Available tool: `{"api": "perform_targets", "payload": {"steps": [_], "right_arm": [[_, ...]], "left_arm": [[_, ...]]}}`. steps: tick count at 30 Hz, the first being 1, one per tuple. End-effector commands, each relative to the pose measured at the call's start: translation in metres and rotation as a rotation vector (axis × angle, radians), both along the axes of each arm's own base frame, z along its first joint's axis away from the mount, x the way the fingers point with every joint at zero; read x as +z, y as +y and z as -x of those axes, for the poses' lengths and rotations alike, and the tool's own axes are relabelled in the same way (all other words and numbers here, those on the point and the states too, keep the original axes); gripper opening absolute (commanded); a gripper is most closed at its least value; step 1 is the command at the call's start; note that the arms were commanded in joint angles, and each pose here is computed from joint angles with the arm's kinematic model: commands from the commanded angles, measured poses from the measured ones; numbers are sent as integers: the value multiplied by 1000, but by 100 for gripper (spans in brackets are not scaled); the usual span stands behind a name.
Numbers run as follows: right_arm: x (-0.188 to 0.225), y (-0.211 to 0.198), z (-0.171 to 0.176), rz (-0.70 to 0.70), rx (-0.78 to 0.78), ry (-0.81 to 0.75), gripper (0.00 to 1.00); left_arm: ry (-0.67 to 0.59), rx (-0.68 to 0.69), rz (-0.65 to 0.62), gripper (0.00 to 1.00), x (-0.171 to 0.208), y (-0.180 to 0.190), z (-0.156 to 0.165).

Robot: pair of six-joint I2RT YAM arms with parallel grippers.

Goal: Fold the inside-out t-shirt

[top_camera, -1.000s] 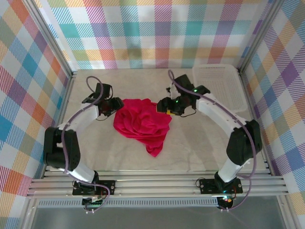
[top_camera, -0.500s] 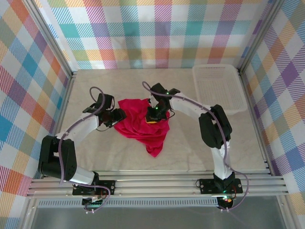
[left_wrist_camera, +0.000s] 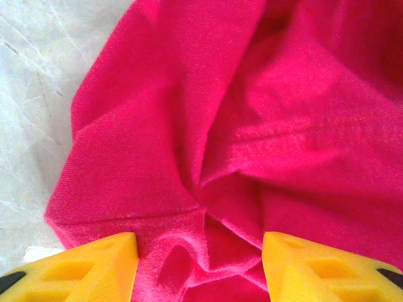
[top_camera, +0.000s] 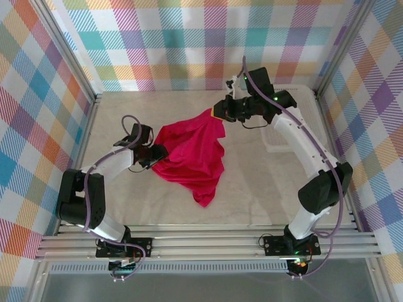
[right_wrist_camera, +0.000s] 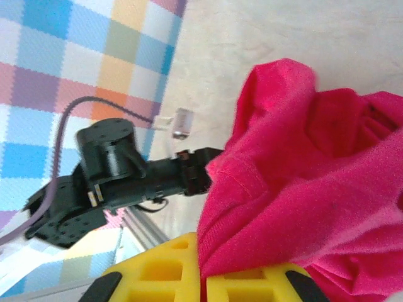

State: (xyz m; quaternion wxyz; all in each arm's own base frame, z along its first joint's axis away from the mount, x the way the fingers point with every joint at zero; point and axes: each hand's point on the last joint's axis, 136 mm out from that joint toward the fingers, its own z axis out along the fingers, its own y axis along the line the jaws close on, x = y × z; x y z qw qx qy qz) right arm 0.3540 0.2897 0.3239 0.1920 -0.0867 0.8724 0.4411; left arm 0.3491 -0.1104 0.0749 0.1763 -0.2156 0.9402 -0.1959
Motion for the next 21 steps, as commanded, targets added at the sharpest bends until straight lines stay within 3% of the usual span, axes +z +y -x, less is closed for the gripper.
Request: {"api": "perform_targets", "payload": {"steps": [1,8,13,21], "right_arm": [[-10,11,8,-33,47,90,0],[-43,8,-4,34,23,123,0],[-52,-39,-25,201,-149,41,0],[-10,-124,-39,176,-402,-81,0]], "left_arm": [[-41,-7,55,53,17,-8,-12],[-53,-36,24,59,27,-5,-6],[-38,-36,-44,60,24,8,10],[-7,-50,-50,61,8,6,9]]}}
